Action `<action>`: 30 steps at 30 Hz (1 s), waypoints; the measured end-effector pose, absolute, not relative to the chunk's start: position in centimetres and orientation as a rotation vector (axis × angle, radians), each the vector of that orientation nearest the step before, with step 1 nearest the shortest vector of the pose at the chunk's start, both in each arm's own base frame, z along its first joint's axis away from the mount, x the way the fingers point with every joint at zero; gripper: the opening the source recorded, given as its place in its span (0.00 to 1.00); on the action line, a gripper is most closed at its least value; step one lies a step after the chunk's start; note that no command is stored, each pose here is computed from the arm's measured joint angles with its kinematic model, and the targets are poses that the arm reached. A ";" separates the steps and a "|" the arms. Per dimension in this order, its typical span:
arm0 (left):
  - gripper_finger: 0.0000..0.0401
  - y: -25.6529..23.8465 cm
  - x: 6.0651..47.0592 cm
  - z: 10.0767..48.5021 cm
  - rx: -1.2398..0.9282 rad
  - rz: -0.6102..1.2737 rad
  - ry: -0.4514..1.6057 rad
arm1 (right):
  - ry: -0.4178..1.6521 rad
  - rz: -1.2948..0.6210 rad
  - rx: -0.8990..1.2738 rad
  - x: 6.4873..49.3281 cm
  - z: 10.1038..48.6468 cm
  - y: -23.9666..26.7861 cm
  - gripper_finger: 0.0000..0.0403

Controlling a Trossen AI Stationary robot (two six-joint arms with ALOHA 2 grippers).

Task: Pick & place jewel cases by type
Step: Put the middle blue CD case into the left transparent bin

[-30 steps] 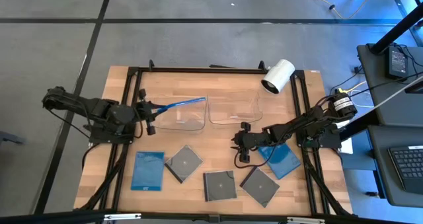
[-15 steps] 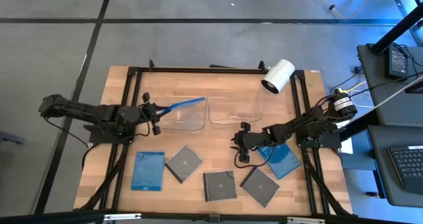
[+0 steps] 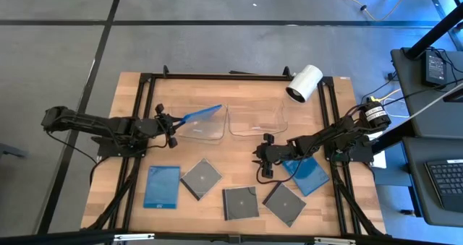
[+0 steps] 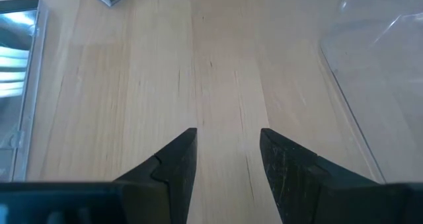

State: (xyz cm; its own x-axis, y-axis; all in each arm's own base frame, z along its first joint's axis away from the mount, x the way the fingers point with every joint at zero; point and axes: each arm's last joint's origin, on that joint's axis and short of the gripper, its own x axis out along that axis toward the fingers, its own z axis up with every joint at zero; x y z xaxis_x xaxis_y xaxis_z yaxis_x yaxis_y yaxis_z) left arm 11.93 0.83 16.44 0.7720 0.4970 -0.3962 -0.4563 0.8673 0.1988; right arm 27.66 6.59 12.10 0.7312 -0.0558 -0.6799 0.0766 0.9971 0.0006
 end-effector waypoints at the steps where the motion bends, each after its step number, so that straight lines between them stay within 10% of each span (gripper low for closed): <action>1: 0.16 0.8 11.9 16.4 0.093 0.517 0.455 | 0.747 -0.073 0.029 27.7 12.1 6.6 0.42; 30: 0.36 0.8 12.2 18.2 0.199 0.497 0.433 | 0.748 -0.072 0.028 27.7 12.1 6.6 0.42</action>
